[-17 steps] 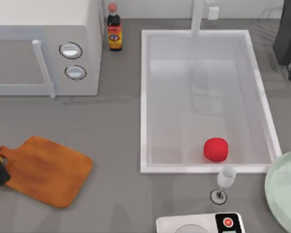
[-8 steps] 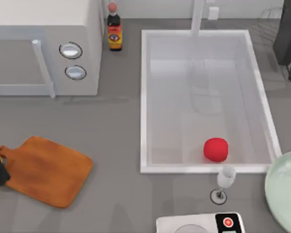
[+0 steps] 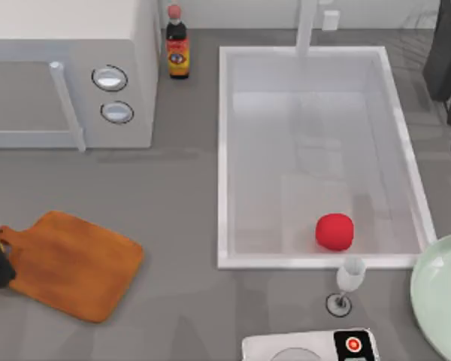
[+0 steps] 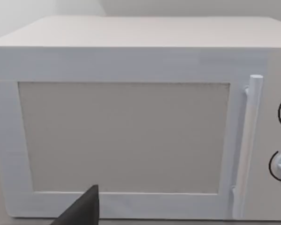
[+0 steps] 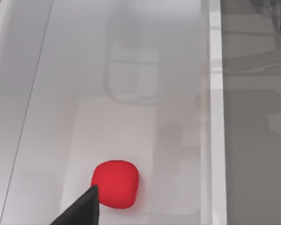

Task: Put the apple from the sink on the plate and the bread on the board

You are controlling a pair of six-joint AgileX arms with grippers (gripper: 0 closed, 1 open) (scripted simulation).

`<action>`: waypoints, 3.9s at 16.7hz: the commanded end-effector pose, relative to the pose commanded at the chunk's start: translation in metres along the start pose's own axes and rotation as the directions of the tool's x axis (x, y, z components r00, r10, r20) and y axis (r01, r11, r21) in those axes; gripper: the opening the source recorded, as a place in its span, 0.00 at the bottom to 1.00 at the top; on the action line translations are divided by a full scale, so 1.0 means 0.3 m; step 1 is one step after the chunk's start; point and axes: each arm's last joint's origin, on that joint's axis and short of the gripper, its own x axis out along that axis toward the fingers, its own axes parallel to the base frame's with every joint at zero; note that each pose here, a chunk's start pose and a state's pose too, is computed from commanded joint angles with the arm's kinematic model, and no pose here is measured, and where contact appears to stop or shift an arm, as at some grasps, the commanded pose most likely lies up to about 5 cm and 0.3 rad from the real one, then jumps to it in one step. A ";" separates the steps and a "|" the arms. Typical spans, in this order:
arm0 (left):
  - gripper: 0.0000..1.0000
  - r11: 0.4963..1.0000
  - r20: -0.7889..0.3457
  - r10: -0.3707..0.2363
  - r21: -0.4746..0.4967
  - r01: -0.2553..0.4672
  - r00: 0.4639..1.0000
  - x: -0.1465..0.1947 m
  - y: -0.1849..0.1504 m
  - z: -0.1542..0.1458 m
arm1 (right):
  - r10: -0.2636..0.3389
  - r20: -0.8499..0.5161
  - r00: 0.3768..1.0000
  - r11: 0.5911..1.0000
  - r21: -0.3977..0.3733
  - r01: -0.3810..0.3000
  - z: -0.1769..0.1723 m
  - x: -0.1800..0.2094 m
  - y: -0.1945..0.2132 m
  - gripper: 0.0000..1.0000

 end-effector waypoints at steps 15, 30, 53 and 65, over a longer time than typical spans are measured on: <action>1.00 1.000 0.000 0.000 0.000 0.000 1.000 0.000 0.000 0.000 | -0.165 -0.732 0.661 0.983 -0.069 0.169 0.079 0.702 0.344 1.00; 1.00 1.000 0.000 0.000 0.000 0.000 1.000 0.000 0.000 0.000 | -0.161 -0.726 0.668 0.984 -0.065 0.166 -0.192 0.976 0.288 1.00; 1.00 1.000 0.000 0.000 0.000 0.000 1.000 0.000 0.000 0.000 | -0.166 -0.733 0.659 0.983 -0.070 0.170 -0.295 1.039 0.261 0.00; 1.00 1.000 0.000 0.000 0.000 0.000 1.000 0.000 0.000 0.000 | -0.169 -0.700 0.694 0.984 -0.076 0.163 -0.119 0.922 0.304 0.00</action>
